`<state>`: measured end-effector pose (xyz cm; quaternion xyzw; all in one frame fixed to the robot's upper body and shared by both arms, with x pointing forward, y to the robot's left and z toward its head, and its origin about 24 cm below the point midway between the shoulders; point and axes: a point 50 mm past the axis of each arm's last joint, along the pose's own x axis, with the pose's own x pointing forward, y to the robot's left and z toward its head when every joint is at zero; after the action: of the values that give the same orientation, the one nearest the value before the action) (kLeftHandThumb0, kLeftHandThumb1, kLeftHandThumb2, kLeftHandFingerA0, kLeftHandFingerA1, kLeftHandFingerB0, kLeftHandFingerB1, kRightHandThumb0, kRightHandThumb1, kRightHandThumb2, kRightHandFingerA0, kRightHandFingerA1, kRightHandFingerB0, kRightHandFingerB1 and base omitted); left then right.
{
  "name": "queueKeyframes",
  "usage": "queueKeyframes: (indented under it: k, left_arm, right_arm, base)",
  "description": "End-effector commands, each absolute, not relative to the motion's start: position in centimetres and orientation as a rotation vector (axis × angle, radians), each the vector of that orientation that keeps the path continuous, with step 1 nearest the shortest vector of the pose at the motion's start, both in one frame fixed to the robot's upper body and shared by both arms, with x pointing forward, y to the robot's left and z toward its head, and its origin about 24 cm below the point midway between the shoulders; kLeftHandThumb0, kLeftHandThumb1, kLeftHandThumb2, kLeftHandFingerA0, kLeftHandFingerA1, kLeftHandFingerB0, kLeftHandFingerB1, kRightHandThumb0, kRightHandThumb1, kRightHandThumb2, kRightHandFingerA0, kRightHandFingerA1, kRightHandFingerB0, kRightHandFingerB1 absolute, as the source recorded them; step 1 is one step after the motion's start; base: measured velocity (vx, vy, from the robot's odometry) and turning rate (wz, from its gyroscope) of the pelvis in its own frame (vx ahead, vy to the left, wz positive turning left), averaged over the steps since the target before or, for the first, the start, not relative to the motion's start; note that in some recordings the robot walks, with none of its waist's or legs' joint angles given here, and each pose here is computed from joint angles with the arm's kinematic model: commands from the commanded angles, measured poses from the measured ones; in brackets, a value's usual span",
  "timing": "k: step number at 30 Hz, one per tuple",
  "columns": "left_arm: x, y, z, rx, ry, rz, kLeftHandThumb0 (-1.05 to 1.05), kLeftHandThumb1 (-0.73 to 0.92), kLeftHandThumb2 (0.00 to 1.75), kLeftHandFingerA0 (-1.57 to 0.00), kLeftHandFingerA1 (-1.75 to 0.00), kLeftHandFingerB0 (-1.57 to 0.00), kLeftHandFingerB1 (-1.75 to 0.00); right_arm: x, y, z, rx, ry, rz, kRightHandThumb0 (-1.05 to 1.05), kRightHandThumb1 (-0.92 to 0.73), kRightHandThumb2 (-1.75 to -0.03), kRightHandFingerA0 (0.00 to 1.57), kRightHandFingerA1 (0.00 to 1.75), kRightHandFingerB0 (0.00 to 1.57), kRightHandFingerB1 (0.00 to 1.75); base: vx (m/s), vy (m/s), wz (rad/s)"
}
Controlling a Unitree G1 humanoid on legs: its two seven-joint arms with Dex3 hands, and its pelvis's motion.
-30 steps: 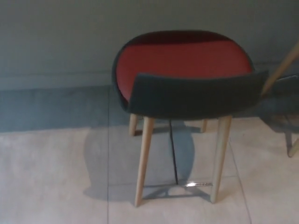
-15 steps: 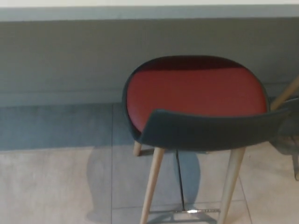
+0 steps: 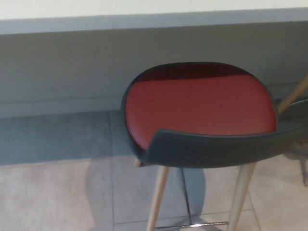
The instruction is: The robot walks towards a chair to grab it and pulls it towards itself
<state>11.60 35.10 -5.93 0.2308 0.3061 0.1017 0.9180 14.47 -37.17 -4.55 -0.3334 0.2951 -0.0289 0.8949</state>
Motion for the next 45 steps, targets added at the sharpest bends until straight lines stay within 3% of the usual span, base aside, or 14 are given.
queueKeyframes:
  k: [1,8,22,23,24,30,31,32,34,35,36,37,44,45]
  left_arm:
    - [12.4,34.9,-4.8,0.488,0.587,0.168,-0.67,0.48,0.82,-0.27,-0.47,-0.17,-0.41]
    - [14.4,34.8,-3.5,0.556,0.542,0.106,-0.66,0.6,0.58,-0.29,-0.36,-0.22,-0.28]
    - [17.2,30.7,-1.4,0.552,0.4,-0.087,-0.71,0.47,0.83,-0.14,-0.46,-0.08,-0.39]
    - [17.4,30.4,-1.1,0.554,0.392,-0.109,-0.66,0.6,0.59,-0.18,-0.38,-0.17,-0.27]
    - [18.5,28.6,-0.3,0.556,0.343,-0.193,-0.7,0.41,0.85,-0.1,-0.5,0.0,-0.36]
    - [21.7,22.3,2.0,0.566,0.228,-0.415,-0.72,0.55,0.58,-0.08,-0.37,-0.08,-0.23]
    - [22.1,21.6,2.2,0.576,0.22,-0.437,-0.72,0.41,0.86,-0.05,-0.42,-0.07,-0.24]
    - [22.5,20.9,2.4,0.59,0.209,-0.456,-0.72,0.54,0.58,-0.08,-0.36,-0.08,-0.23]
    - [23.4,19.3,2.7,0.59,0.182,-0.483,-0.75,0.42,0.87,0.0,-0.4,-0.11,-0.22]
    - [23.7,18.8,2.7,0.582,0.178,-0.492,-0.73,0.53,0.56,-0.08,-0.36,-0.08,-0.24]
    - [24.1,18.3,2.7,0.581,0.181,-0.499,-0.72,0.4,0.87,-0.04,-0.41,-0.07,-0.23]
    - [24.7,17.5,2.7,0.583,0.182,-0.516,-0.73,0.49,0.57,-0.05,-0.38,-0.05,-0.25]
    - [25.3,16.8,2.8,0.627,0.184,-0.526,-0.72,0.4,0.86,-0.04,-0.42,-0.05,-0.24]
    - [25.8,16.1,2.7,0.62,0.177,-0.528,-0.73,0.48,0.57,-0.05,-0.4,-0.08,-0.26]
  right_arm:
    - [14.7,-37.3,-3.9,-0.695,0.581,-0.038,-0.84,-0.51,-0.92,0.05,0.26,0.0,0.11]
    - [16.3,-37.9,-2.3,-0.745,0.526,-0.028,-0.79,-0.48,-0.91,0.03,0.32,0.0,0.15]
    - [19.1,-37.9,0.4,-0.781,0.398,0.004,-0.84,-0.48,-0.89,0.0,0.24,0.0,0.11]
    - [19.4,-37.7,0.6,-0.787,0.392,0.012,-0.81,-0.57,-0.58,0.0,0.27,0.0,0.2]
    - [20.4,-37.2,1.2,-0.797,0.36,0.057,-0.81,-0.45,-0.87,0.0,0.24,0.0,0.11]
    - [23.0,-34.7,2.3,-0.855,0.313,0.217,-0.83,-0.47,-0.87,0.0,0.14,0.0,0.04]
    - [23.2,-34.4,2.3,-0.867,0.308,0.237,-0.83,-0.47,-0.87,0.0,0.15,0.0,0.04]
    - [23.5,-34.1,2.4,-0.869,0.307,0.256,-0.81,-0.46,-0.86,0.0,0.15,0.0,0.05]
    - [24.3,-33.5,2.6,-0.9,0.304,0.289,-0.83,-0.47,-0.87,0.0,0.12,0.0,0.0]
    - [24.6,-33.4,2.8,-0.909,0.294,0.297,-0.82,-0.47,-0.87,0.0,0.14,0.0,0.0]
    - [24.9,-33.3,2.9,-0.913,0.289,0.303,-0.81,-0.47,-0.87,0.0,0.14,0.0,0.0]
    - [25.5,-33.0,3.2,-0.933,0.285,0.315,-0.82,-0.47,-0.86,0.0,0.09,0.0,0.01]
    - [26.3,-32.7,3.7,-0.969,0.28,0.33,-0.8,-0.44,-0.62,0.0,0.07,0.0,0.15]
    - [27.4,-32.1,4.3,-1.008,0.254,0.335,-0.8,-0.42,-0.6,0.0,0.2,0.0,0.25]
  base:
    - [0.04,0.183,0.1]
    - [0.1,-0.005,0.05]
    - [0.02,-0.009,0.01]
    - [0.0,0.0,0.0]
    - [0.0,0.0,0.0]
    - [0.0,0.0,0.0]
    - [0.0,0.0,0.0]
    - [0.0,0.0,0.0]
    - [0.0,0.0,0.0]
    - [0.0,0.0,0.0]
    - [0.0,0.0,0.0]
    - [0.0,0.0,0.0]
    - [0.0,0.0,0.0]
    - [0.0,0.0,0.0]
